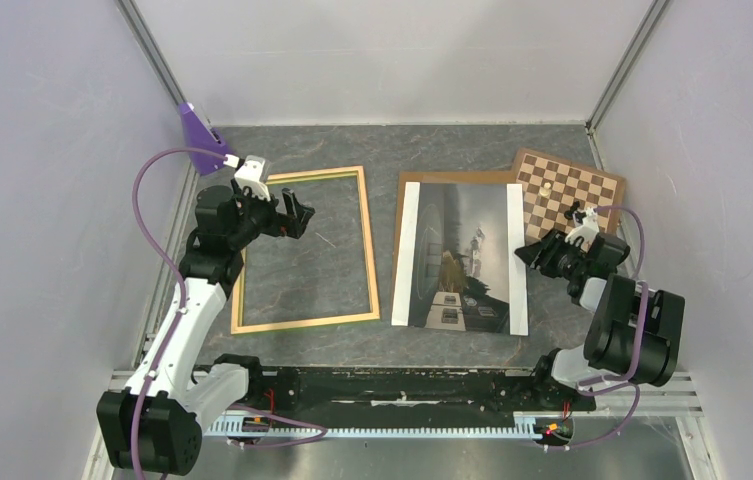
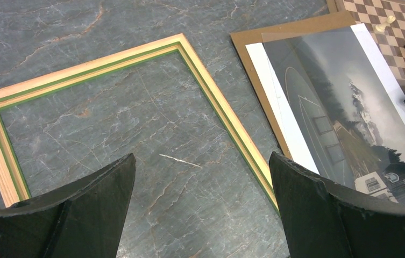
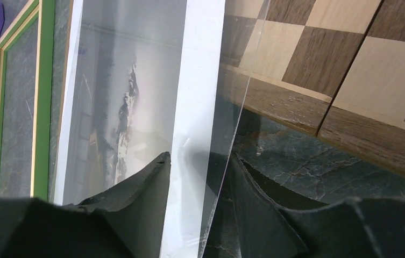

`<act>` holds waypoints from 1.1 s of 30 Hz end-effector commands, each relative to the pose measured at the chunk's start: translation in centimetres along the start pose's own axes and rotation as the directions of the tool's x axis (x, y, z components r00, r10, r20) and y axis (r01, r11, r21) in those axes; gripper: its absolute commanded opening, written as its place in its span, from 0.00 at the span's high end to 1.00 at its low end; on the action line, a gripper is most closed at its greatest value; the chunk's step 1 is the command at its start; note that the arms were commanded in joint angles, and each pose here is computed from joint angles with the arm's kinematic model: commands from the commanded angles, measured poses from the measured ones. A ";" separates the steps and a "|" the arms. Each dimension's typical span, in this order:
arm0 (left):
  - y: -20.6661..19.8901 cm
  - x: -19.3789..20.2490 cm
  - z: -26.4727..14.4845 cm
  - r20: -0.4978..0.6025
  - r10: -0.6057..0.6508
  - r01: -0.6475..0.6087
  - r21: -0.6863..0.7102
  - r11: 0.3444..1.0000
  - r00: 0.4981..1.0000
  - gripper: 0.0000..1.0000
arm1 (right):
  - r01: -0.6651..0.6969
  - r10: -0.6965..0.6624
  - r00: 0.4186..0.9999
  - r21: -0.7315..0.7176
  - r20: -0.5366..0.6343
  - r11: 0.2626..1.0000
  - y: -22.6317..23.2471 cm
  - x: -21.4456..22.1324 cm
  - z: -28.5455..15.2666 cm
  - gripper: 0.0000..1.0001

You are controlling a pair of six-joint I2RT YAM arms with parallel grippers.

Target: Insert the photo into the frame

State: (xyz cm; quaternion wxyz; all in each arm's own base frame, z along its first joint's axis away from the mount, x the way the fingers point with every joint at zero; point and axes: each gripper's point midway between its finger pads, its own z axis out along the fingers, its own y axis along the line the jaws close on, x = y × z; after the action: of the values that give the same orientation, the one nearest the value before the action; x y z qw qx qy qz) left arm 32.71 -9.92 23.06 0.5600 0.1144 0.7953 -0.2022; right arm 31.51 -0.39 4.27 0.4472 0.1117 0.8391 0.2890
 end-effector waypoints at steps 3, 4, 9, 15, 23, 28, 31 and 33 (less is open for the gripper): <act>-0.1 -0.9 0.1 0.032 0.061 -0.062 0.022 0.998 0.998 0.00 | 0.032 -0.029 0.997 -0.044 0.075 0.999 0.5 -3.0 0.4 0.55; -0.2 -1.0 0.1 0.034 0.062 -0.063 0.022 0.998 0.998 0.00 | 0.029 -0.025 0.997 -0.047 0.077 0.998 0.5 -3.1 0.3 0.55; -0.1 -0.8 0.1 0.031 0.061 -0.061 0.022 0.998 0.998 0.00 | 0.036 -0.030 0.994 -0.058 0.102 0.998 0.9 -3.9 0.0 0.56; -0.2 -0.9 0.1 0.033 0.062 -0.063 0.025 0.998 0.998 0.00 | 0.037 -0.028 0.993 -0.076 0.117 0.996 1.4 -4.4 -0.1 0.57; -0.2 -0.9 0.1 0.033 0.064 -0.064 0.026 0.998 0.997 0.00 | 0.038 -0.025 0.991 -0.095 0.132 0.995 1.8 -5.0 -0.4 0.58; -0.3 -1.0 0.1 0.035 0.065 -0.066 0.028 0.997 0.997 0.00 | 0.042 -0.025 0.990 -0.120 0.139 0.992 2.4 -5.2 -0.5 0.60; -0.3 -1.0 0.0 0.035 0.065 -0.066 0.028 0.997 0.997 0.00 | 0.040 -0.021 0.990 -0.134 0.141 0.990 2.7 -5.3 -0.6 0.61; -0.3 -0.9 0.1 0.034 0.065 -0.066 0.029 0.997 0.997 0.00 | 0.037 -0.016 0.990 -0.148 0.141 0.988 2.9 -5.2 -0.6 0.61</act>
State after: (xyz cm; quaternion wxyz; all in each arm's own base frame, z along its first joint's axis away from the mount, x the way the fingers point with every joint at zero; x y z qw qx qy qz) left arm 32.70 -9.92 23.04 0.5599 0.1159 0.7952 -0.2018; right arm 32.69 -0.59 6.93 0.4770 0.1218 0.8065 0.3274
